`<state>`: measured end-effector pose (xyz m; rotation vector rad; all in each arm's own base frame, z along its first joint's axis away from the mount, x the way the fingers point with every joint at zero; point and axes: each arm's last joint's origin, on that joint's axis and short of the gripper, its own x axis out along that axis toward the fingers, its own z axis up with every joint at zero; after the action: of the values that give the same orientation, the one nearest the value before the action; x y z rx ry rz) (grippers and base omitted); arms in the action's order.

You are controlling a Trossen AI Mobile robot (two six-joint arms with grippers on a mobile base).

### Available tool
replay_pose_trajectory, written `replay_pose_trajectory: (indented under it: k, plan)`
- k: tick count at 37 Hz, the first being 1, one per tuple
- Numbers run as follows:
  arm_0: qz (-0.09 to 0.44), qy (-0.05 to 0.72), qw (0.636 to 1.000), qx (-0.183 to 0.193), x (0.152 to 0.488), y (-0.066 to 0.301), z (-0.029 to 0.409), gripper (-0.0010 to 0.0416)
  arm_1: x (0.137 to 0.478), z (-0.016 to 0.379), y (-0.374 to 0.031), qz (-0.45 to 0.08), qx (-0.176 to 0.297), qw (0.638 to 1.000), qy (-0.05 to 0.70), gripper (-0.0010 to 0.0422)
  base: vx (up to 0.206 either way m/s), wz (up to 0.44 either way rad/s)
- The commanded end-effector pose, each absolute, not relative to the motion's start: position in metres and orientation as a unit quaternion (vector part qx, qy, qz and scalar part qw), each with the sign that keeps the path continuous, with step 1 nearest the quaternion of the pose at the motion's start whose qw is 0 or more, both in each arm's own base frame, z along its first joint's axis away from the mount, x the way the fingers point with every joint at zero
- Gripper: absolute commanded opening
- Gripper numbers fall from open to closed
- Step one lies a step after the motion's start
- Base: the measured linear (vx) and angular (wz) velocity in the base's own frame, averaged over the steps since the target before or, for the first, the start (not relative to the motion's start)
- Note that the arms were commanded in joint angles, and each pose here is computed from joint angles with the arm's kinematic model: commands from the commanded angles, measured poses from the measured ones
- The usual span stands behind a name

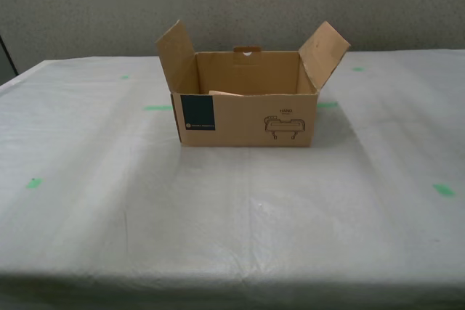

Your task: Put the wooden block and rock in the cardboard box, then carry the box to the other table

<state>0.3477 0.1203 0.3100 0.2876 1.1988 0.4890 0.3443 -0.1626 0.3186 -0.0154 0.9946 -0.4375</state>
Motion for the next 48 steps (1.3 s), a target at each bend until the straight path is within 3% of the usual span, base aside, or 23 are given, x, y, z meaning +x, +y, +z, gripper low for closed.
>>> replay_pose_trajectory:
  k: [1, 11, 20, 33, 48]
  plan:
    - [0.221, 0.54, 0.802, 0.125, 0.334, 0.116, 0.328, 0.0394, 0.331, 0.334, -0.16, -0.214, -0.004, 0.859, 0.464, 0.04, 0.0, 0.0]
    - [0.221, 0.501, 0.83, 0.104, 0.298, 0.104, 0.362, 0.0394, 0.287, 0.371, -0.155, -0.204, 0.02, 0.886, 0.416, 0.04, 0.0, 0.0]
    - [0.224, 0.494, 0.834, 0.103, 0.262, 0.093, 0.351, 0.0394, 0.249, 0.372, -0.144, -0.194, 0.022, 0.896, 0.399, 0.04, 0.0, 0.0]
    - [0.227, 0.482, 0.84, 0.106, 0.228, 0.083, 0.309, 0.0394, 0.22, 0.326, -0.13, -0.191, -0.008, 0.901, 0.389, 0.04, 0.0, 0.0]
    - [0.221, 0.505, 0.828, 0.104, 0.222, 0.082, 0.266, 0.0394, 0.211, 0.26, -0.129, -0.195, -0.008, 0.9, 0.39, 0.04, 0.0, 0.0]
